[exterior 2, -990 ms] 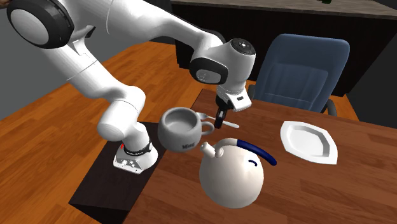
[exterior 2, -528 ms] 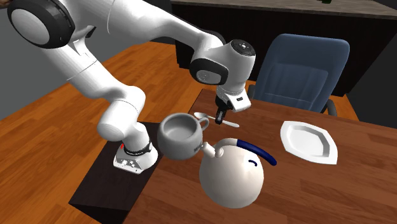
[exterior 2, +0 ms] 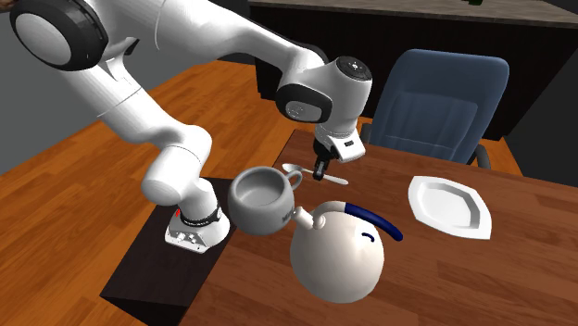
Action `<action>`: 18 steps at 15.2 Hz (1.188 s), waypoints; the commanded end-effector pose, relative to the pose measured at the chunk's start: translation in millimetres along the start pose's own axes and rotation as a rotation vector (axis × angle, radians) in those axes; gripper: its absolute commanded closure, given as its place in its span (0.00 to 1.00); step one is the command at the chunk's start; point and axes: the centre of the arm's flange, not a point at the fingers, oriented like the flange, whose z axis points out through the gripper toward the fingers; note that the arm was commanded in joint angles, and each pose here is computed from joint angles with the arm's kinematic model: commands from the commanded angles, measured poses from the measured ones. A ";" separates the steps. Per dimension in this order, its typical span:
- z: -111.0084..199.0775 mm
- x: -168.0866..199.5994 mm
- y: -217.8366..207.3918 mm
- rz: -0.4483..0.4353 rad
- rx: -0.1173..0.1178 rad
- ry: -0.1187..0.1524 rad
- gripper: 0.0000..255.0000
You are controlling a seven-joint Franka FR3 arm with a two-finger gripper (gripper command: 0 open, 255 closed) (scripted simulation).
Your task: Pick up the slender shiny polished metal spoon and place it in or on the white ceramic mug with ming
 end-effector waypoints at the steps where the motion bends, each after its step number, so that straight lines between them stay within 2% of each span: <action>1: -6.8 -1.2 -0.6 0.000 -0.001 -0.003 1.00; 18: -94.7 -13.7 -14.1 0.000 -0.001 -0.003 1.00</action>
